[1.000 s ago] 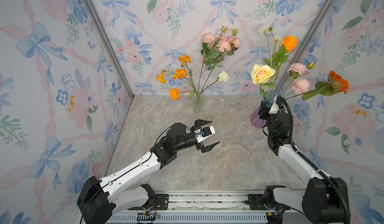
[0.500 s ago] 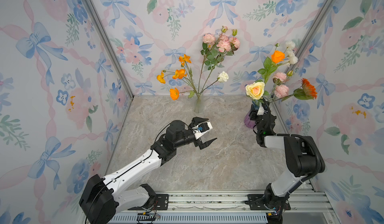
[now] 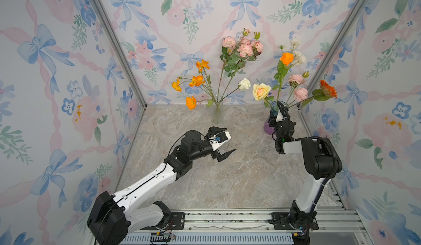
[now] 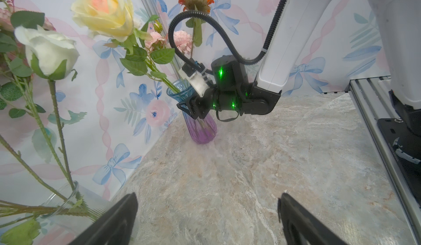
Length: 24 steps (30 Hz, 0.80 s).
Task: Arrange the flowers into the vase
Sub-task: 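Set the vase down on the table and open right gripper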
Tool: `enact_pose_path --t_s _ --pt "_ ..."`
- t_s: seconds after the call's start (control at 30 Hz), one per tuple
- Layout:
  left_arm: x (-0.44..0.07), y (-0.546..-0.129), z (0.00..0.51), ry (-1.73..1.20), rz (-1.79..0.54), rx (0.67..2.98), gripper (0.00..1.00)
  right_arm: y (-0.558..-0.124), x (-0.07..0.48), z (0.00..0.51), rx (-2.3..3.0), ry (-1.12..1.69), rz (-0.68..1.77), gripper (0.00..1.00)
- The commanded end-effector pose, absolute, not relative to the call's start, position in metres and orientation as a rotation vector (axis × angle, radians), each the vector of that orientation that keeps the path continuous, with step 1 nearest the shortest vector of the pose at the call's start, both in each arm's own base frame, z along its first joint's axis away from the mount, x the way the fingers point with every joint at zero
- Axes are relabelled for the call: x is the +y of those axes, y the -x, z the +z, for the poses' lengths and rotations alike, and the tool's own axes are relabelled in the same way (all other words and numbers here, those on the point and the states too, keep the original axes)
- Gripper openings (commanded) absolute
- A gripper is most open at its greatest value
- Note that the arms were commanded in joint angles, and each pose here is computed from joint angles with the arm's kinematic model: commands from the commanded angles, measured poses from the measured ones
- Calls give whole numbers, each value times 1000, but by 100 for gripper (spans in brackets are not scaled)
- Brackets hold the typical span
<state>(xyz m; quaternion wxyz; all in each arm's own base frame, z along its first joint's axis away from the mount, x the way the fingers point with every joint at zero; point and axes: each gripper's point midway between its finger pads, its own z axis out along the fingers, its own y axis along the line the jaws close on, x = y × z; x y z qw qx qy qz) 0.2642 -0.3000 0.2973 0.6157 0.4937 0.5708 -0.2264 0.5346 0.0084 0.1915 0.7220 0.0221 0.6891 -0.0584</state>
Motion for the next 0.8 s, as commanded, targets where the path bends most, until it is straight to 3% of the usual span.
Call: enact_pose_path --t_s 0.0,0.3,0.53,0.77 --pt "-301 -264 303 -1131 -548 1302 98 -532 11 266 1264 -88 -108 39" --pt "-302 -260 308 -1133 -564 1288 98 -530 12 258 1296 -81 -119 47" --pt "-301 -259 309 -1130 -565 1286 98 -526 12 252 1315 -97 -130 76" --pt "-301 -257 312 -1131 -576 1277 98 -518 8 243 1343 -124 -153 98"
